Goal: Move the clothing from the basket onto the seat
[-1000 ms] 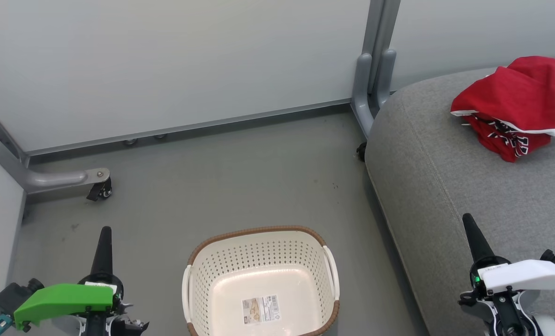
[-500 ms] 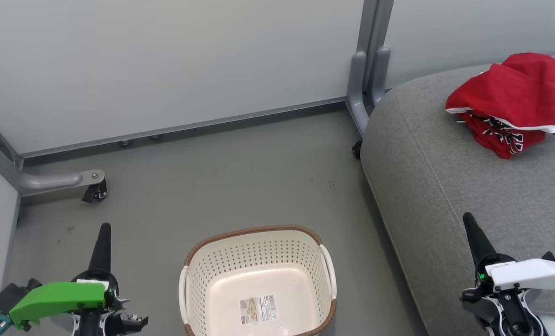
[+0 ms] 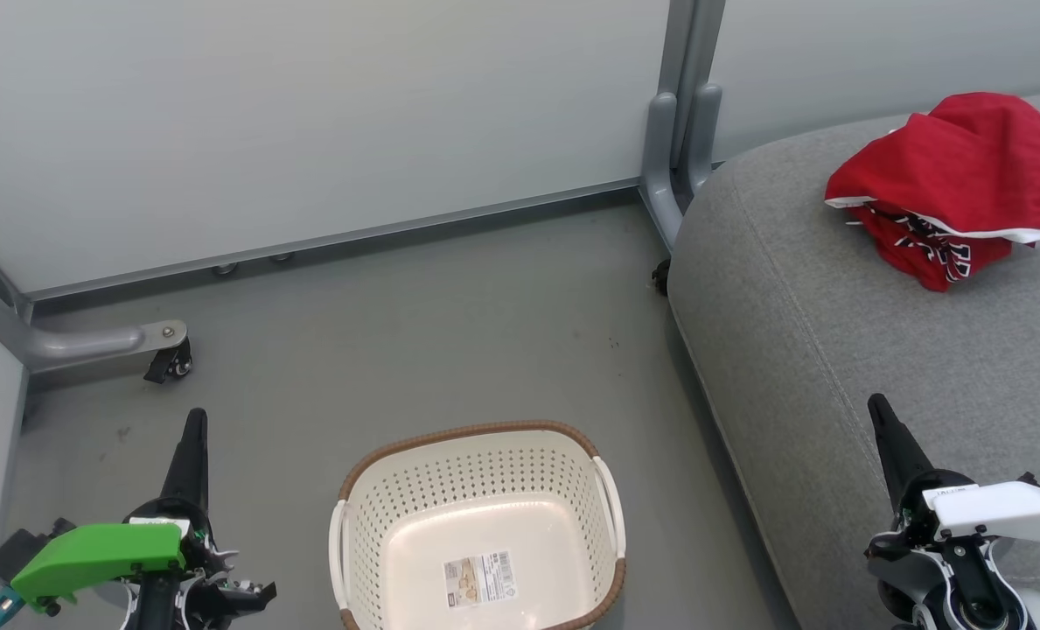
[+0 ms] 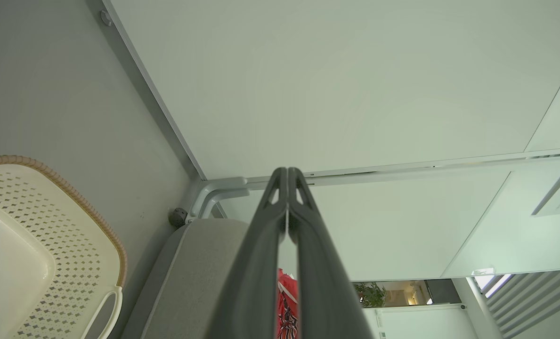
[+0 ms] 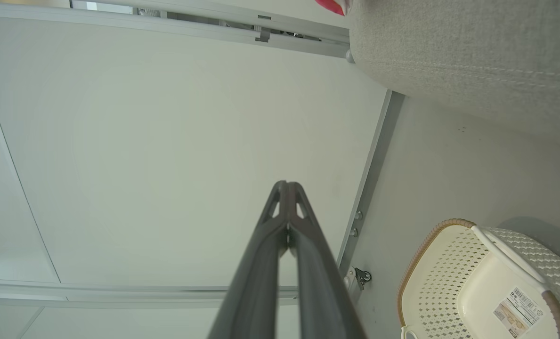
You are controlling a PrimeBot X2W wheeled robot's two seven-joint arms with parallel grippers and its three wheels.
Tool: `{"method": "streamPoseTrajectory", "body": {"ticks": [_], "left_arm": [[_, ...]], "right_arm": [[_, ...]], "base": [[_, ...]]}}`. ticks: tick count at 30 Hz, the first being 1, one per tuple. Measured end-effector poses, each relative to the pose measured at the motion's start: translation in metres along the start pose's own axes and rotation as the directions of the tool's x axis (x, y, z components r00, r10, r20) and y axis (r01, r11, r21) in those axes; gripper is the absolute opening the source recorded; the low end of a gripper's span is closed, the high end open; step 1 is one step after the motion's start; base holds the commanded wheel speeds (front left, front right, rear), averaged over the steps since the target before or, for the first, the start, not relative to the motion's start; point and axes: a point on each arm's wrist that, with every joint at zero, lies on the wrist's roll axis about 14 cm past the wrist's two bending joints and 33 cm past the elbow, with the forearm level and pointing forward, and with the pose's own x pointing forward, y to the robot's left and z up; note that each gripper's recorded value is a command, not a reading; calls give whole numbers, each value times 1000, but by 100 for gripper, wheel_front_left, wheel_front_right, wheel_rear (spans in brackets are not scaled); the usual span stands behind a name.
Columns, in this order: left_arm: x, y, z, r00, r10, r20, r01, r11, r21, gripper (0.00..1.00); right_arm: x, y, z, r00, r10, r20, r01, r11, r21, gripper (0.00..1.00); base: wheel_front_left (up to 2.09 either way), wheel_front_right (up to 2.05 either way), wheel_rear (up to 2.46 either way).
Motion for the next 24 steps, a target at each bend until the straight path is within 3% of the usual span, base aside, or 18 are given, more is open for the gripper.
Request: {"method": "streamPoseTrajectory", "body": {"ticks": [14,24], "left_arm": [[6,-4,-4,1000,-19,-18,17,995,-95,0],[6,-5,-4,1000,-21,-18,19,995,-98,0]], "right_arm": [[-1,0,6,1000,5,12,-6,995,98,0],[-1,0,7,1000,5,13,-6,995,101,0]], "base": [[0,0,0],[0,0,0]]}}
